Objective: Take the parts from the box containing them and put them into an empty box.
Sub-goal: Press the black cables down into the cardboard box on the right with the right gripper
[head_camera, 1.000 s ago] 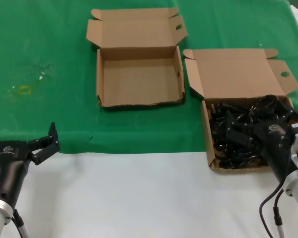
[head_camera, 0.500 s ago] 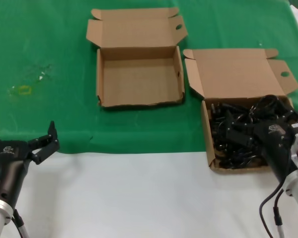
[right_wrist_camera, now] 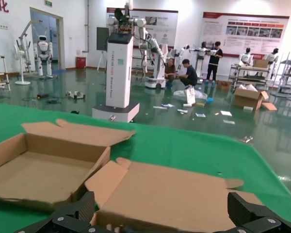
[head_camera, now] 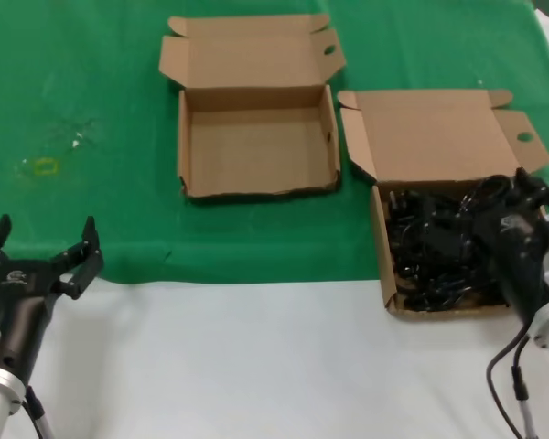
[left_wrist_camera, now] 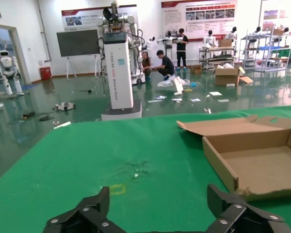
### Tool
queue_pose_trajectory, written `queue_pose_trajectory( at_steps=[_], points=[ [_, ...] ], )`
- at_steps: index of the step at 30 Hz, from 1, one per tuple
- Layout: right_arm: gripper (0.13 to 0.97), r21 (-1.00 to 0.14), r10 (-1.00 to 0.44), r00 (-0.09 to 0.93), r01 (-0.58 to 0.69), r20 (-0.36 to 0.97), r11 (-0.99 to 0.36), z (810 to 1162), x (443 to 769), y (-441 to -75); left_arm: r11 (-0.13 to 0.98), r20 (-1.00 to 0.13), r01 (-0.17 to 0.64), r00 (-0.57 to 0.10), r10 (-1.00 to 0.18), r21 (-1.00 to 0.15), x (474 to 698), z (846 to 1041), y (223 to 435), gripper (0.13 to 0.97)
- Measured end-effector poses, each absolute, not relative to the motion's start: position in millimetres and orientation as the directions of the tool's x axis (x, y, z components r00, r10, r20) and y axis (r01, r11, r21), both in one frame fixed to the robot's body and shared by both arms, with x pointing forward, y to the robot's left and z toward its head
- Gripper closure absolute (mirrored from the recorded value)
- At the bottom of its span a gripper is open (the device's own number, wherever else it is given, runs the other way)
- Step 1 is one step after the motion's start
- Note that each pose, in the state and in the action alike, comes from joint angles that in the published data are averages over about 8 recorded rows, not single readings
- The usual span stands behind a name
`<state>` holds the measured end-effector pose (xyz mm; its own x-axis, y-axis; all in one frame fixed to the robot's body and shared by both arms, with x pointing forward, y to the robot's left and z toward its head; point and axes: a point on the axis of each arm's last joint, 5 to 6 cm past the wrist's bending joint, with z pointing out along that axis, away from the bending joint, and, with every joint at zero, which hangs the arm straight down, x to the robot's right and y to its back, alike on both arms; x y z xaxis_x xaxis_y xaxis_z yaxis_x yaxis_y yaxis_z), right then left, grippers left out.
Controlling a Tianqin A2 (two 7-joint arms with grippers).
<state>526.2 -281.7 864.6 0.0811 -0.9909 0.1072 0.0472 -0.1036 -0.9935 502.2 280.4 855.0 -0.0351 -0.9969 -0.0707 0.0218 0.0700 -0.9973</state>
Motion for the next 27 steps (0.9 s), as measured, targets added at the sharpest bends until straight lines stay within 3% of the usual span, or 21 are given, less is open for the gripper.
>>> queue_pose_trajectory(
  at_steps=[5, 9, 11, 17, 27],
  points=[
    [0.130, -0.991, -0.986, 0.109, 0.048, 0.128, -0.124, 867.3, 526.5, -284.8, 0.070, -0.071, 0.022, -0.035, -0.997, -0.997, 502.2, 855.0, 280.4, 0.434],
    [0.130, -0.987, -0.975, 0.160, 0.053, 0.157, -0.150, 874.0, 529.5, -287.5, 0.070, -0.071, 0.022, -0.035, -0.997, -0.997, 502.2, 855.0, 280.4, 0.434],
    [0.130, -0.984, -0.965, 0.196, 0.057, 0.176, -0.168, 879.5, 532.3, -290.2, 0.070, -0.071, 0.022, -0.035, -0.997, -0.997, 502.2, 855.0, 280.4, 0.491],
    [0.130, -0.961, -0.894, 0.356, 0.060, 0.273, -0.270, 905.5, 544.3, -309.3, 0.070, -0.071, 0.022, -0.035, -0.997, -0.997, 502.2, 855.0, 280.4, 0.660],
    [0.130, -0.842, -0.640, 0.613, 0.079, 0.462, -0.533, 964.2, 568.4, -357.4, 0.070, -0.070, 0.022, -0.035, -0.997, -0.997, 502.2, 855.0, 280.4, 0.830]
  ],
)
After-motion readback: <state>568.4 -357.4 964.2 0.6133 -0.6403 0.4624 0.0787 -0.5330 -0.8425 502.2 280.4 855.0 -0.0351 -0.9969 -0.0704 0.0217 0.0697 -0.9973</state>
